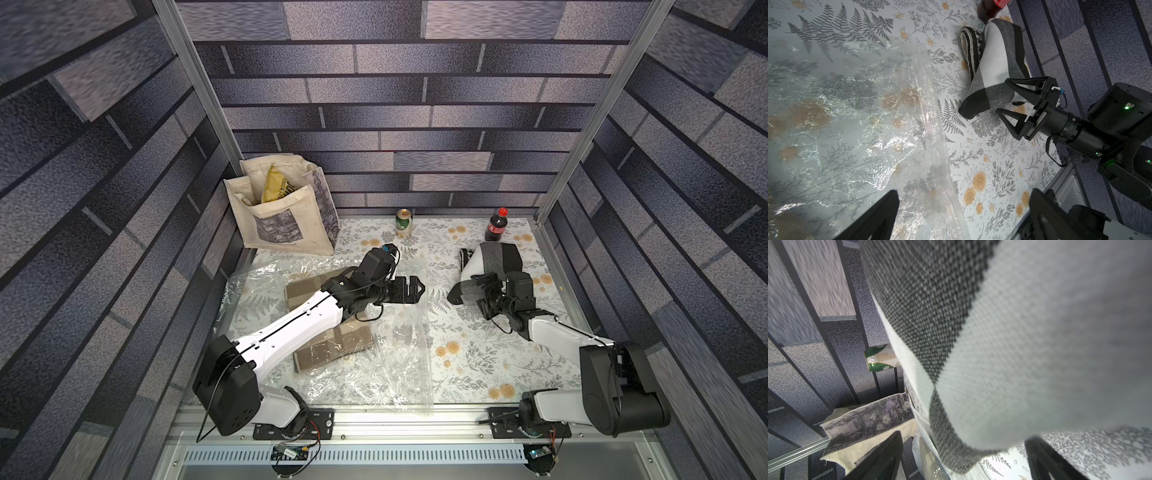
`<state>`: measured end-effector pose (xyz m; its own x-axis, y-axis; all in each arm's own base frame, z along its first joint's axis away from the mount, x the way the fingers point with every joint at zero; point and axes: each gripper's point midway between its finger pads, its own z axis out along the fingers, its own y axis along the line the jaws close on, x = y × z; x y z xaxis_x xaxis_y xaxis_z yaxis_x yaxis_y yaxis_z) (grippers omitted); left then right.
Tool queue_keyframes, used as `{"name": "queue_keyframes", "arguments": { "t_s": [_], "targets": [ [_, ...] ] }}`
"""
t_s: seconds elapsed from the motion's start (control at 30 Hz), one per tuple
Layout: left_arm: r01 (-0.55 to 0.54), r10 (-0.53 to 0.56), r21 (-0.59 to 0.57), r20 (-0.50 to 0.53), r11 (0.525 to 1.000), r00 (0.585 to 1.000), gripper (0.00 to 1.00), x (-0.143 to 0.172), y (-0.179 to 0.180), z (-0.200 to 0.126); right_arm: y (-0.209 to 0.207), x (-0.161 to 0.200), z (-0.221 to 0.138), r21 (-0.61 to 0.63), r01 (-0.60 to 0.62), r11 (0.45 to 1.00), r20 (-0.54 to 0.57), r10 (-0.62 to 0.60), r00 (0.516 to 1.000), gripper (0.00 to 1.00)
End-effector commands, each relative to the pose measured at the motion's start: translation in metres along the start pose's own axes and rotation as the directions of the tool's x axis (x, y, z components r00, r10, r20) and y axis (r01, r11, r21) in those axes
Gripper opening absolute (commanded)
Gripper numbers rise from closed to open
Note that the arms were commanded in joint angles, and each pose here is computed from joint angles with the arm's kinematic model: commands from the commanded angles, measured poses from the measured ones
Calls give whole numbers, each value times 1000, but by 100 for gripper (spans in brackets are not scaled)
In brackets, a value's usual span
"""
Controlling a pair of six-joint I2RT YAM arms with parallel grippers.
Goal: Take the scarf out of the vacuum bag
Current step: Adjust the scarf at the center of the board.
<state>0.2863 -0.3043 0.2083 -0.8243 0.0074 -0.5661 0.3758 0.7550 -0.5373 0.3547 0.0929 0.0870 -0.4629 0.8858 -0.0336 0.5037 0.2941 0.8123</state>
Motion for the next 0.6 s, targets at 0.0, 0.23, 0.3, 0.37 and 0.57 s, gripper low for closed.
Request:
{"name": "queue_keyframes", "arguments": {
  "t_s": [0.0,0.23,0.3,0.37,0.57],
  "targets": [
    [-16,15,39,3,999,1000,100,-3,-12,8,-1,-12,-4,20,2,1000,75,-3,997,93],
    [-28,28,57,-8,998,1000,100,-1,-22,15,-1,-28,-4,38,7,999,149,-13,989,89],
    [-29,29,58,-7,998,1000,100,-1,-22,14,-4,-33,-4,55,5,998,175,-15,985,88],
    [-30,30,59,-7,998,1000,100,0,-23,14,-10,-38,-6,73,-2,997,208,-13,978,87],
    [-31,31,59,-4,998,1000,100,0,-22,12,-29,-55,-12,112,-27,993,311,-9,950,85]
  ]
}}
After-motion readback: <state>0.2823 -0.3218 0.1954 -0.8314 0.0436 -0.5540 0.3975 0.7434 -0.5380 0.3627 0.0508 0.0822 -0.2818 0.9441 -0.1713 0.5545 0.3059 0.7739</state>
